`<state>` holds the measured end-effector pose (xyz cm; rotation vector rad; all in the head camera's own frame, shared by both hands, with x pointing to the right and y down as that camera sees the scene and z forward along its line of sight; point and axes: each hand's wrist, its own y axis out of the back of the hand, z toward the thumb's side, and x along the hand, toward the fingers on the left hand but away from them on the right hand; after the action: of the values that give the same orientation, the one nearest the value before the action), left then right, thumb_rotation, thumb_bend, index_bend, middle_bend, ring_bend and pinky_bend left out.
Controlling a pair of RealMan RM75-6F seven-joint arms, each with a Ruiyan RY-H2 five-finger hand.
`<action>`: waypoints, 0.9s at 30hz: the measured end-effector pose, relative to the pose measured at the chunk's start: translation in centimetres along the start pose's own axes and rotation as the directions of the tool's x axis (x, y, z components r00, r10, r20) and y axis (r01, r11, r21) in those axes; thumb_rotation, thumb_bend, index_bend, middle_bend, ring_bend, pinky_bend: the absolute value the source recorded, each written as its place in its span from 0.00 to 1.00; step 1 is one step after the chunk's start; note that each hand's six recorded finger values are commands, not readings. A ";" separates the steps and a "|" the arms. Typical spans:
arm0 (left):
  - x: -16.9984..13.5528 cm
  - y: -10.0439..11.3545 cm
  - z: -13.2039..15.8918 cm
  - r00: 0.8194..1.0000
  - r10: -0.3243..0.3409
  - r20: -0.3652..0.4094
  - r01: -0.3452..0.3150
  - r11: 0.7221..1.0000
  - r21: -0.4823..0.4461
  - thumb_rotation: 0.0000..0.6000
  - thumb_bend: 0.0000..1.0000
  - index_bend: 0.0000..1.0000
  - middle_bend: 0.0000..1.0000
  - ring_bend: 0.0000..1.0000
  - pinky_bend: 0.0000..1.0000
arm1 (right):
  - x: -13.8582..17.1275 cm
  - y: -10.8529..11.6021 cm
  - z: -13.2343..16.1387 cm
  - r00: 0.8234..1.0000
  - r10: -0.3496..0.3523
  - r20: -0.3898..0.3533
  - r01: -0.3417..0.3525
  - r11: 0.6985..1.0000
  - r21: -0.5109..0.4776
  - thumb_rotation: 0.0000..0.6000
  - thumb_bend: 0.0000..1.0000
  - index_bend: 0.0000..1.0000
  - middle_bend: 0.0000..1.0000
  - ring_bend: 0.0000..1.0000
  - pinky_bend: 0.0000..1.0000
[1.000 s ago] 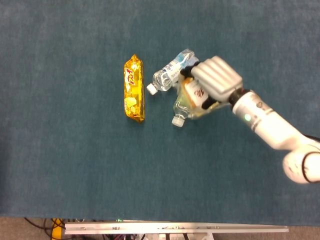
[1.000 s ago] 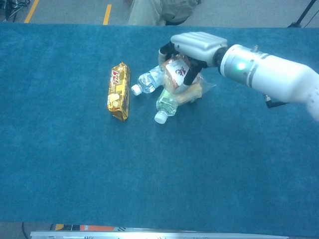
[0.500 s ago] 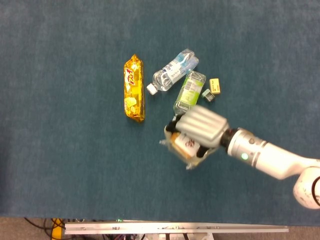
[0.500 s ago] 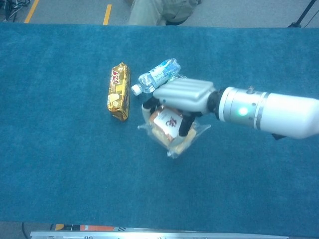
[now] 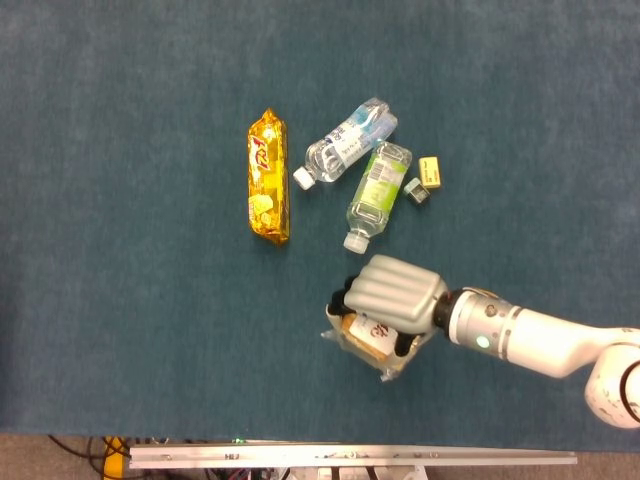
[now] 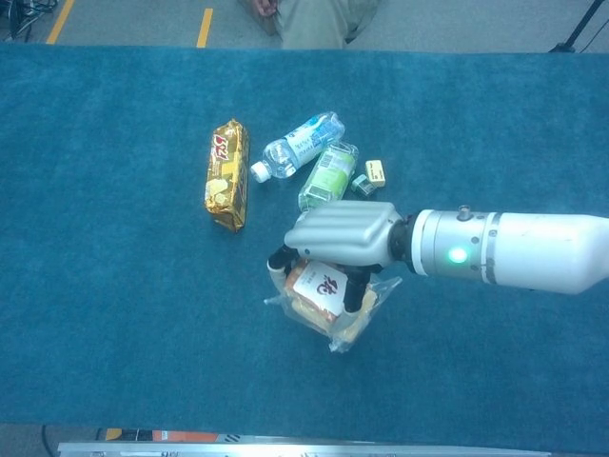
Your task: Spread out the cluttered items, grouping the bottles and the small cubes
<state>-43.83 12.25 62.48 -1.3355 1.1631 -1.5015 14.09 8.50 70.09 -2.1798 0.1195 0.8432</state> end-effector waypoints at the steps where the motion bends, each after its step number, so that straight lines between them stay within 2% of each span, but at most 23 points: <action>1: 0.0 0.0 0.0 1.000 0.000 0.000 0.000 1.000 0.000 1.00 0.39 0.21 0.22 0.19 0.23 | 0.1 -0.1 0.1 1.000 0.008 -0.005 -0.008 1.000 0.002 1.00 0.06 0.32 0.34 0.32 0.57; 4: 0.0 -0.1 0.0 1.000 -0.001 0.001 0.001 1.000 0.000 1.00 0.39 0.21 0.22 0.19 0.23 | 0.4 -0.2 0.1 1.000 0.017 -0.012 -0.017 1.000 0.010 1.00 0.04 0.25 0.29 0.28 0.54; 9: 0.1 -0.1 0.1 1.000 0.000 0.003 0.000 1.000 -0.001 1.00 0.39 0.21 0.22 0.19 0.23 | 0.8 0.2 -0.2 1.000 -0.003 -0.007 0.003 1.000 0.006 1.00 0.02 0.19 0.26 0.25 0.51; 18: 0.1 -0.1 0.2 1.000 -0.001 0.005 0.001 1.000 0.000 1.00 0.39 0.21 0.22 0.19 0.23 | 1.5 1.6 -1.3 0.997 -0.070 0.028 0.071 0.997 -0.012 1.00 0.02 0.18 0.26 0.24 0.49; 22: 0.1 -0.2 0.1 1.000 -0.003 0.004 0.003 1.000 -0.001 1.00 0.39 0.21 0.22 0.19 0.23 | 2.0 2.7 -2.8 0.988 -0.133 0.077 0.134 0.991 -0.005 1.00 0.02 0.18 0.26 0.24 0.49; 27: 0.2 -0.3 0.2 1.000 -0.006 0.007 0.006 1.000 -0.004 1.00 0.39 0.21 0.22 0.19 0.23 | 2.5 3.7 -4.6 0.971 -0.194 0.140 0.189 0.981 0.052 1.00 0.01 0.18 0.26 0.24 0.49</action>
<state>-43.66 12.16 62.82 -1.3474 1.1594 -1.4979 17.23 3.14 68.41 -2.0479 -0.1443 0.8772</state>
